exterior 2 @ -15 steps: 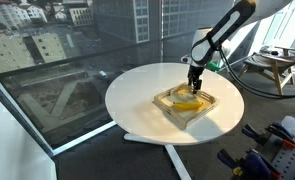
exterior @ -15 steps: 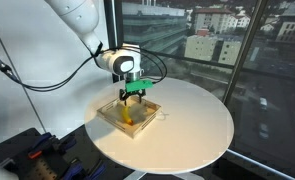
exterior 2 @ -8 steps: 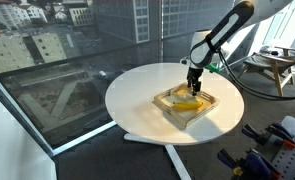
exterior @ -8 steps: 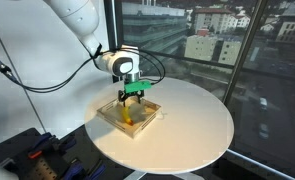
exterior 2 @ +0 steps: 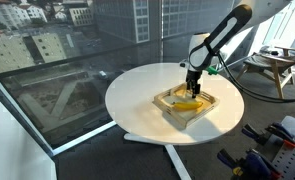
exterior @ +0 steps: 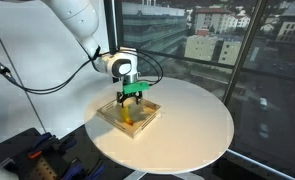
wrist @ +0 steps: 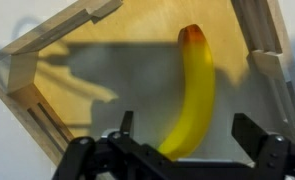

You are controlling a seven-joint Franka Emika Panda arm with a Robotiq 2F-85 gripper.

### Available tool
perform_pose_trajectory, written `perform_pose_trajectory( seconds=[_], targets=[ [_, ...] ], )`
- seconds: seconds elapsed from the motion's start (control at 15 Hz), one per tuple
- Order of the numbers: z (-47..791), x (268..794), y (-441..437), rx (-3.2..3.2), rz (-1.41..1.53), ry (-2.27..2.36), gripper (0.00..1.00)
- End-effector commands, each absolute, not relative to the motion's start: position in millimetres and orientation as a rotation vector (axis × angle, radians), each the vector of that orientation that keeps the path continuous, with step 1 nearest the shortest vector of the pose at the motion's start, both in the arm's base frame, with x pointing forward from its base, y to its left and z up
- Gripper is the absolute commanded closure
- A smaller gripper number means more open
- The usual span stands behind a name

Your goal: Remove the banana from the crate

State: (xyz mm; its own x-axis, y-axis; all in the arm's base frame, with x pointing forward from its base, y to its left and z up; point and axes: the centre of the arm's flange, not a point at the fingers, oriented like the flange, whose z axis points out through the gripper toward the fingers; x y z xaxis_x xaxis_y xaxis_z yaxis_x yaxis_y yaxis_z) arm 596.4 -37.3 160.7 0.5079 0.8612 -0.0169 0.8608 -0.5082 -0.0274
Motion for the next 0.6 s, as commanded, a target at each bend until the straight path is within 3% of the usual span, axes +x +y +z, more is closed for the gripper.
perform_pose_trajectory(
  seconds=[0.0, 0.53],
  targets=[
    [159, 597, -34, -2.734, 0.054, -1.544, 0.0],
    [146, 591, -33, -2.723, 0.072, -1.558, 0.0]
  ],
)
